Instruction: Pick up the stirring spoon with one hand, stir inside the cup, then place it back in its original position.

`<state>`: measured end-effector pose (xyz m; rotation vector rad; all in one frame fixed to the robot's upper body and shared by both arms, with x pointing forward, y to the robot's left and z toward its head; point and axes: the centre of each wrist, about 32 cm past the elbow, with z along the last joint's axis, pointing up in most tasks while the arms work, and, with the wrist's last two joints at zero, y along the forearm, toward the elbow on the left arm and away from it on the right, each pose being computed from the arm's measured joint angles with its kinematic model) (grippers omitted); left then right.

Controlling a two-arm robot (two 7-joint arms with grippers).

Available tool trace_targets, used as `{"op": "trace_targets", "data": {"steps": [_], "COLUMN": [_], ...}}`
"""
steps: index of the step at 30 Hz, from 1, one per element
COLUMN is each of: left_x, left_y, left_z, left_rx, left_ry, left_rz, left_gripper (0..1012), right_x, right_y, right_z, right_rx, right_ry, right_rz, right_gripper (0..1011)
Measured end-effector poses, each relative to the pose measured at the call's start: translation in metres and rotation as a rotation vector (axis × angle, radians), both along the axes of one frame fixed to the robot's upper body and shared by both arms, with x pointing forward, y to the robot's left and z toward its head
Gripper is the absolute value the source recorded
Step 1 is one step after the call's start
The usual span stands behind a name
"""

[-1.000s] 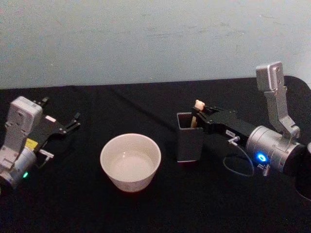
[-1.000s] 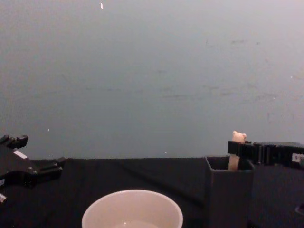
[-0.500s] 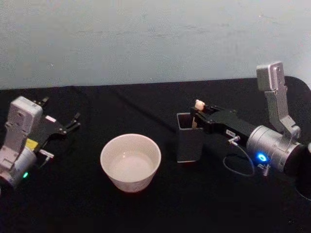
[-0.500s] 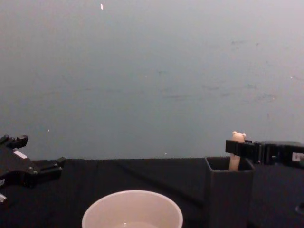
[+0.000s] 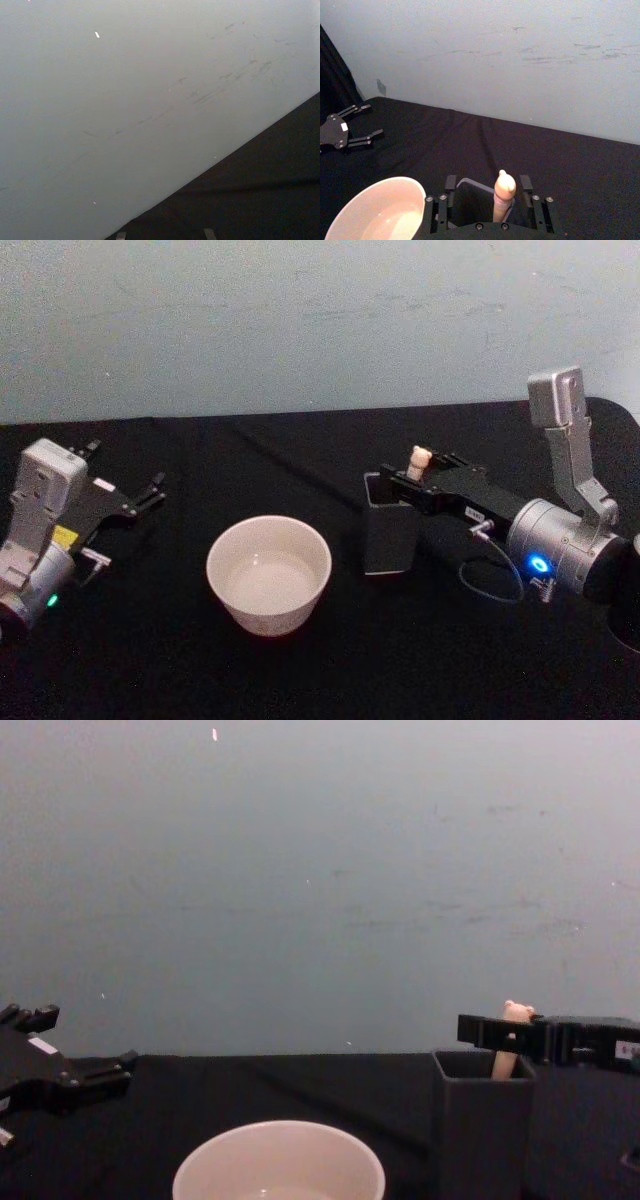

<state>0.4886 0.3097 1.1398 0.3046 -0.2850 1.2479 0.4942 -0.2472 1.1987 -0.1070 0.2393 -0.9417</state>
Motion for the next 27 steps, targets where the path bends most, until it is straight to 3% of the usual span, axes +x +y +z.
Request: {"op": "trace_targets", "data": {"steps": [9,13,20,23,27], "left_x": [0.0,0.0,0.0,0.0,0.0], "left_y": [0.0,0.0,0.0,0.0,0.0], "left_z": [0.0,0.0,0.0,0.0,0.0], "left_rx": [0.0,0.0,0.0,0.0,0.0], "left_ry": [0.0,0.0,0.0,0.0,0.0], "left_rz": [0.0,0.0,0.0,0.0,0.0], "left_gripper": [1001,1001,1001,1001,1001], "right_x": [0.0,0.0,-0.001,-0.001,0.001], "right_y": [0.0,0.0,0.006,0.009,0.009], "right_z": [0.0,0.0,0.006,0.013,0.018], "right_rx": [0.0,0.0,0.012,0.05,0.069], "right_ry": [0.0,-0.009,-0.143,-0.267,-0.335], "right_rz": [0.0,-0.002,-0.08,-0.184,-0.283], "right_gripper": [1003,1003,1002,1003,1002]}}
